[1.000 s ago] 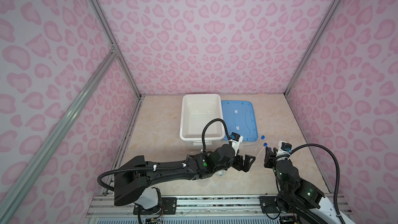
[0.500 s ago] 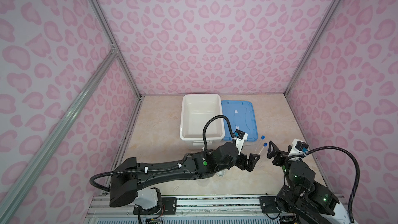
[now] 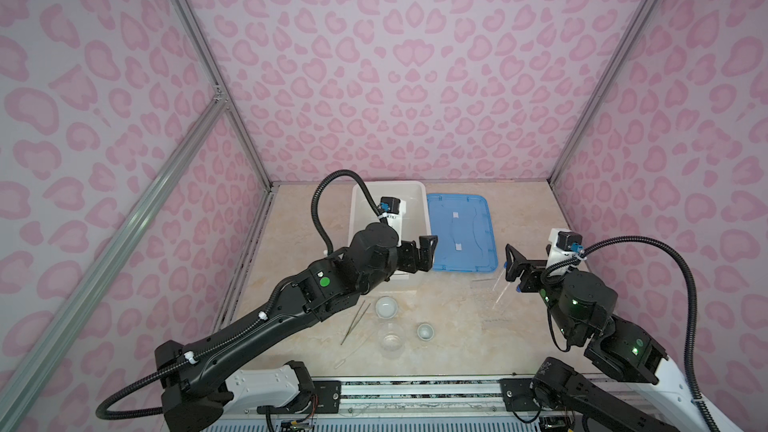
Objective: Organize the chemistry lab equipment
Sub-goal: 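Raise the left gripper over the white bin while the right gripper withdraws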
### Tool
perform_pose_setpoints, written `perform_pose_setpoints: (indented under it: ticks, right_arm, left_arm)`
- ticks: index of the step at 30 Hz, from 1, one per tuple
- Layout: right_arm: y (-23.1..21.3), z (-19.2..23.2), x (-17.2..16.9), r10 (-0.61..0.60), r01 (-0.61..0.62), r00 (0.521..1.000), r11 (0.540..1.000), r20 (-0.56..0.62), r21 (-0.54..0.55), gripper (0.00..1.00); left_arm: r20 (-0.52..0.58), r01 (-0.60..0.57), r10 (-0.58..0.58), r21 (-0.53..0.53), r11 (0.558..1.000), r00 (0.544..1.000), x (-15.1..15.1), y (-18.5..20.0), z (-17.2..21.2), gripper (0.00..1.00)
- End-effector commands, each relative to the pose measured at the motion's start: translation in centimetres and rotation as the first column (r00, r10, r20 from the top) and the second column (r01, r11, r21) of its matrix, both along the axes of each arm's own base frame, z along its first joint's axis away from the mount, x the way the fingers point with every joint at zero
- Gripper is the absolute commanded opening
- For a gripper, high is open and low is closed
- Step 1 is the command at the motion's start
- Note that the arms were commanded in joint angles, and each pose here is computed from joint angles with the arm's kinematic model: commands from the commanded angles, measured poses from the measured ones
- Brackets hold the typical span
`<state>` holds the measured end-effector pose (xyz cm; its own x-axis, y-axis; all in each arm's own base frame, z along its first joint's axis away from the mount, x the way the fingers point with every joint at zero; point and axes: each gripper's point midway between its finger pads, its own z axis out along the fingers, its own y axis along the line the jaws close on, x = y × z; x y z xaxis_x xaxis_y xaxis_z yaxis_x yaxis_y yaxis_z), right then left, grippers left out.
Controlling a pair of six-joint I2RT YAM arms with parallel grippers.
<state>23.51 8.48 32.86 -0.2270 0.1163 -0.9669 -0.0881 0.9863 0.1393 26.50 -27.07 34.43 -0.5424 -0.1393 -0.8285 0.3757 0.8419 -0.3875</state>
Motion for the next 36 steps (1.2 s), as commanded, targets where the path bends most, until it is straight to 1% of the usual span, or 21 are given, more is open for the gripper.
perform_pose_setpoints:
  ticks: [1,3,4,6,10,11,13,14,15,17,18,21,22,24,25,27,28,29,30,33,36]
  right_arm:
    - [3.7,1.0,0.9,0.150,-0.150,0.989,0.988,-0.016,-0.042,0.98]
    - [5.4,0.6,1.9,0.191,-0.196,0.980,0.978,-0.063,-0.073,0.98]
    - [6.2,0.5,2.3,0.205,-0.212,0.975,0.973,-0.086,-0.089,0.98]
    - [7.5,0.2,3.1,0.231,-0.245,0.965,0.963,-0.121,-0.114,0.98]
    - [9.7,-0.5,4.6,0.268,-0.297,0.946,0.942,-0.184,-0.154,0.98]
    - [9.9,-0.6,4.7,0.269,-0.300,0.944,0.941,-0.190,-0.156,0.98]
    - [10.1,-0.7,4.9,0.274,-0.301,0.945,0.942,-0.182,-0.145,0.98]
    - [10.2,-0.9,4.9,0.279,-0.304,0.944,0.943,-0.177,-0.138,0.98]
    - [10.3,-1.1,5.0,0.283,-0.307,0.943,0.943,-0.174,-0.130,0.98]
    - [10.1,-1.7,5.3,0.279,-0.303,0.943,0.946,-0.183,-0.115,0.98]
    - [10.0,-2.1,5.4,0.276,-0.300,0.942,0.947,-0.192,-0.113,0.98]
    - [9.6,-3.0,5.4,0.265,-0.293,0.941,0.949,-0.209,-0.116,0.98]
    - [9.5,-3.2,5.4,0.263,-0.291,0.942,0.949,-0.208,-0.117,0.98]
    - [9.1,-3.8,5.6,0.257,-0.284,0.943,0.952,-0.213,-0.110,0.98]
    - [9.0,-4.2,5.7,0.255,-0.283,0.941,0.953,-0.221,-0.105,0.98]
    - [8.8,-4.8,5.9,0.251,-0.280,0.939,0.955,-0.236,-0.097,0.98]
    - [8.8,-5.0,5.9,0.251,-0.280,0.938,0.955,-0.238,-0.096,0.98]
    - [8.8,-5.2,5.9,0.252,-0.281,0.937,0.955,-0.241,-0.096,0.98]
    - [8.8,-5.2,6.0,0.249,-0.278,0.938,0.956,-0.240,-0.095,0.98]
    - [9.0,-5.6,6.0,0.256,-0.285,0.935,0.954,-0.243,-0.090,0.98]
    - [9.1,-5.9,6.2,0.257,-0.284,0.935,0.955,-0.243,-0.083,0.97]
  left_arm:
    - [-0.120,-0.112,0.133,0.166,0.980,0.984,2.2,5.6,-2.1,0.98]
    - [-0.224,-0.137,0.180,0.195,0.971,0.958,4.0,7.8,-4.0,1.00]
    - [-0.263,-0.147,0.200,0.207,0.967,0.944,4.9,8.6,-4.9,0.96]
    - [-0.306,-0.175,0.253,0.258,0.950,0.918,6.2,10.3,-6.5,0.90]
    - [-0.333,-0.237,0.389,0.416,0.878,0.859,8.7,13.4,-9.3,0.82]
    - [-0.329,-0.252,0.413,0.434,0.865,0.849,9.4,14.0,-9.8,0.80]
    - [-0.318,-0.273,0.455,0.478,0.835,0.832,10.8,14.9,-10.8,0.73]
    - [-0.318,-0.274,0.468,0.500,0.822,0.824,11.6,15.2,-11.5,0.71]
    - [-0.325,-0.277,0.480,0.509,0.815,0.815,12.3,15.5,-12.1,0.70]
    - [-0.372,-0.260,0.476,0.500,0.826,0.797,14.0,15.5,-13.9,0.65]
    - [-0.379,-0.259,0.482,0.507,0.822,0.790,14.7,15.6,-14.6,0.64]
    - [-0.354,-0.277,0.499,0.520,0.808,0.791,16.7,15.5,-15.3,0.55]
    - [-0.356,-0.280,0.495,0.508,0.814,0.793,17.2,15.2,-15.5,0.51]
    - [-0.384,-0.272,0.489,0.496,0.825,0.783,18.1,14.8,-16.3,0.47]
    - [-0.397,-0.265,0.492,0.503,0.823,0.775,18.3,14.8,-16.8,0.42]
    - [-0.396,-0.270,0.506,0.517,0.812,0.766,18.5,14.9,-17.3,0.40]
    - [-0.388,-0.281,0.523,0.530,0.800,0.759,18.5,15.3,-17.4,0.38]
    - [-0.382,-0.289,0.538,0.543,0.789,0.751,18.5,15.7,-17.5,0.31]
    - [-0.386,-0.295,0.546,0.544,0.786,0.743,18.4,16.1,-17.7,0.27]
    - [-0.388,-0.330,0.565,0.524,0.785,0.728,18.1,17.3,-17.6,0.26]
    - [-0.373,-0.370,0.587,0.509,0.777,0.719,17.7,18.5,-16.9,0.15]
